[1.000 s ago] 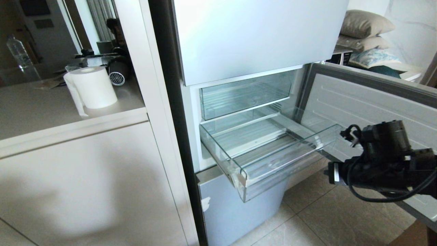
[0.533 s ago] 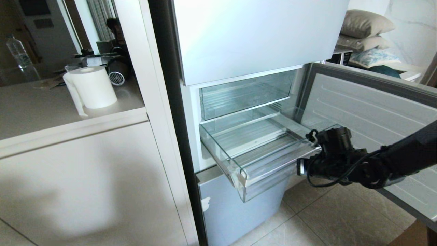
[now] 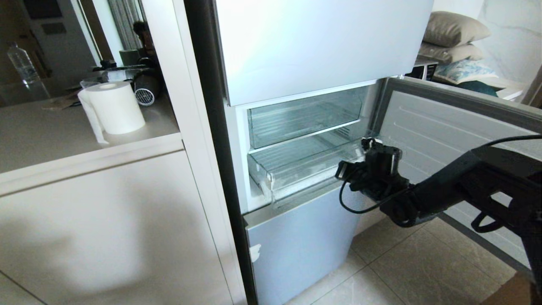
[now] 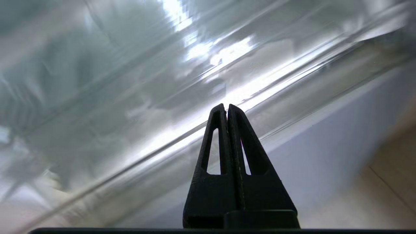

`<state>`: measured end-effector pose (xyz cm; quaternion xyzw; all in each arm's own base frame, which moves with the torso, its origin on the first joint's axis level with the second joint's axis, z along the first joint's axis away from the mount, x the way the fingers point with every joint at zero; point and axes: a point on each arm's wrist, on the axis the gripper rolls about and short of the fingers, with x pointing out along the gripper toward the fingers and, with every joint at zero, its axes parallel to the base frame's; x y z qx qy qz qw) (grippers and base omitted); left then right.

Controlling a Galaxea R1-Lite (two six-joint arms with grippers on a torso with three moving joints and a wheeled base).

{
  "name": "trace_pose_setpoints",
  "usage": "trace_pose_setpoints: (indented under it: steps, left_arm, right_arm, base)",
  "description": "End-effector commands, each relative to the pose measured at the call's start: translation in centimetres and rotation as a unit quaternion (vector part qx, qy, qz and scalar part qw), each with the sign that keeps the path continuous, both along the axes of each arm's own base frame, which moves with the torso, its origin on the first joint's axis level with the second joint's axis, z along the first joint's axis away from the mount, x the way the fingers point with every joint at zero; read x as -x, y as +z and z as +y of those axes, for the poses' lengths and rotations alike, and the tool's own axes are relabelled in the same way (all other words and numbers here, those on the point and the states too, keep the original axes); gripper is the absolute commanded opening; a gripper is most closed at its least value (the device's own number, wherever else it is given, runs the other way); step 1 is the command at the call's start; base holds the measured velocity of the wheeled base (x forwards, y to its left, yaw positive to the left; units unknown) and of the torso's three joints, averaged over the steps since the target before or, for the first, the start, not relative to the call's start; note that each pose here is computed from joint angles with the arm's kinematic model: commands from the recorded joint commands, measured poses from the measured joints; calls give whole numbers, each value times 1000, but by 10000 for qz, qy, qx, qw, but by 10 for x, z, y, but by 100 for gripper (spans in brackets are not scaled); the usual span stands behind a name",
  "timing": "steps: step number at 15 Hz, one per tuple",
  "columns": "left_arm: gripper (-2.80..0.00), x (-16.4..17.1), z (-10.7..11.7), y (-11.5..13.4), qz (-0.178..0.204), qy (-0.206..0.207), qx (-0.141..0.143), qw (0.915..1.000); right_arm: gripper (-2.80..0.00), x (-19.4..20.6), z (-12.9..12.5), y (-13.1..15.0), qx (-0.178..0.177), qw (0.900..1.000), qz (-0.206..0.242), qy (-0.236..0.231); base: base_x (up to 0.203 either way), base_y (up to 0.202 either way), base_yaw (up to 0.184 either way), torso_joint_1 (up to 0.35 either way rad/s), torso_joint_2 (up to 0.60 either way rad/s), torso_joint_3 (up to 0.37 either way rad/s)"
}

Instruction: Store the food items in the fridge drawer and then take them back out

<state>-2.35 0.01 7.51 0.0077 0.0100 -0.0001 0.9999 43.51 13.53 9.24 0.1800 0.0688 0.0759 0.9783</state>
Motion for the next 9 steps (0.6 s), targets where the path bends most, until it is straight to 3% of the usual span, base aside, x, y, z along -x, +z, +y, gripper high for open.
trace_pose_setpoints:
  steps: [1,4,9]
  left_arm:
    - [-280,0,0,0,0,0,0,10000]
    - [-280,0,0,0,0,0,0,10000]
    - [-280,0,0,0,0,0,0,10000]
  right_arm:
    - [-280,6,8,-4,-150,9994,-240,-212]
    - [-280,27,6,-8,-75,9999,-22,-154]
    - [-280,-5,21,-26,5,9999,143,-15]
  base:
    - [0,0,0,0,0,0]
    - [0,0,0,0,0,0]
    - [0,0,0,0,0,0]
